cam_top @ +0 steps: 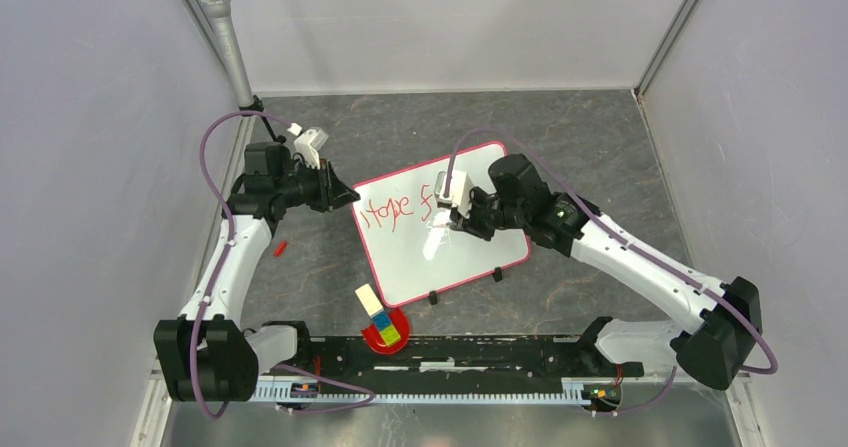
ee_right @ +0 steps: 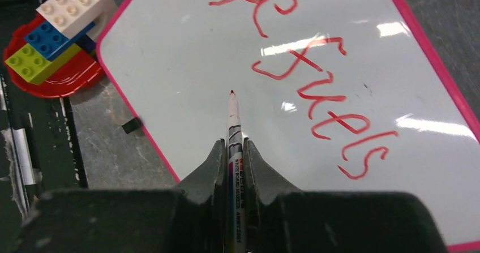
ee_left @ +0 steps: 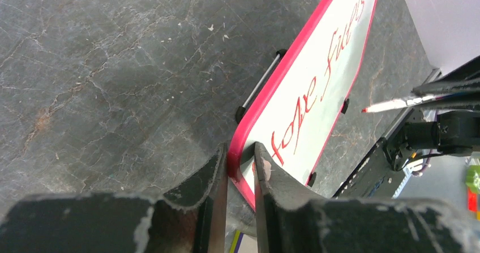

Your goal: Write a sentence on the whiteboard

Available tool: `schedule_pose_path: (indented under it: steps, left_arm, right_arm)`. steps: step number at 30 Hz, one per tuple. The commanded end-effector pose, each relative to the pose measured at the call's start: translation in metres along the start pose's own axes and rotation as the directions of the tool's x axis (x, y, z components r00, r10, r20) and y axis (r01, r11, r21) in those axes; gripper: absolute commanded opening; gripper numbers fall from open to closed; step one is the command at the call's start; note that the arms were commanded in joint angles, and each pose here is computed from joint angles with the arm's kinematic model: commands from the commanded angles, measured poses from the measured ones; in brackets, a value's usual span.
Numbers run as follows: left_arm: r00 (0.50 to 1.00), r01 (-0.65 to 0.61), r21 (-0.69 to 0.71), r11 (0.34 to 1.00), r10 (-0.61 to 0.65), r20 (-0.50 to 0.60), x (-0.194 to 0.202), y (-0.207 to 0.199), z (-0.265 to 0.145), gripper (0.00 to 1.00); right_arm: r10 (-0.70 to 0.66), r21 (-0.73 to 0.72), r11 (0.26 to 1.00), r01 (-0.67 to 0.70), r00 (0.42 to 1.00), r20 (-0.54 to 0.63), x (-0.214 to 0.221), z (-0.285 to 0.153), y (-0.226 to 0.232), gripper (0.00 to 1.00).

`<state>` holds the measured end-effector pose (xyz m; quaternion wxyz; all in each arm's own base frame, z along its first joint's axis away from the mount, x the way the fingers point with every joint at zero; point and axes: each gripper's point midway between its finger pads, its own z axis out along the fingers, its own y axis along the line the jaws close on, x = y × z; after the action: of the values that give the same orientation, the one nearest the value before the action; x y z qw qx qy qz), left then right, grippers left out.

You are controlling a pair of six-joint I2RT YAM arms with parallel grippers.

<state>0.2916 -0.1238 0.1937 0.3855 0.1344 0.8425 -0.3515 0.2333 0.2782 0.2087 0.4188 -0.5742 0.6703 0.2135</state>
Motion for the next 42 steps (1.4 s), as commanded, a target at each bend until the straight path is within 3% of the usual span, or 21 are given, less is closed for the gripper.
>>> schedule_pose_path:
  steps: [1, 4, 14, 42]
  left_arm:
    - [0.996, -0.028, 0.049, 0.998, 0.032, -0.088, 0.019, -0.011, -0.008, 0.27]
    - [0.996, -0.03, 0.072, 0.997, 0.036, -0.081, 0.018, -0.018, -0.012, 0.32]
    - [0.997, -0.009, 0.108, 0.994, 0.018, -0.077, 0.02, -0.024, -0.011, 0.33]
    - [0.997, 0.004, 0.107, 0.994, 0.004, -0.08, 0.026, -0.021, -0.007, 0.17]
  right_arm:
    - [-0.001, -0.031, 1.0, 0.004, 0.997, 0.082, -0.018, 0.007, 0.017, 0.0]
    - [0.0, -0.04, 0.999, 0.004, 0.994, 0.107, -0.022, 0.014, 0.025, 0.0]
    - [-0.033, -0.06, 0.997, 0.04, 0.993, 0.118, -0.027, 0.032, 0.05, 0.0]
    - [-0.166, -0.038, 0.984, 0.174, 0.973, 0.158, -0.043, 0.062, 0.072, 0.0]
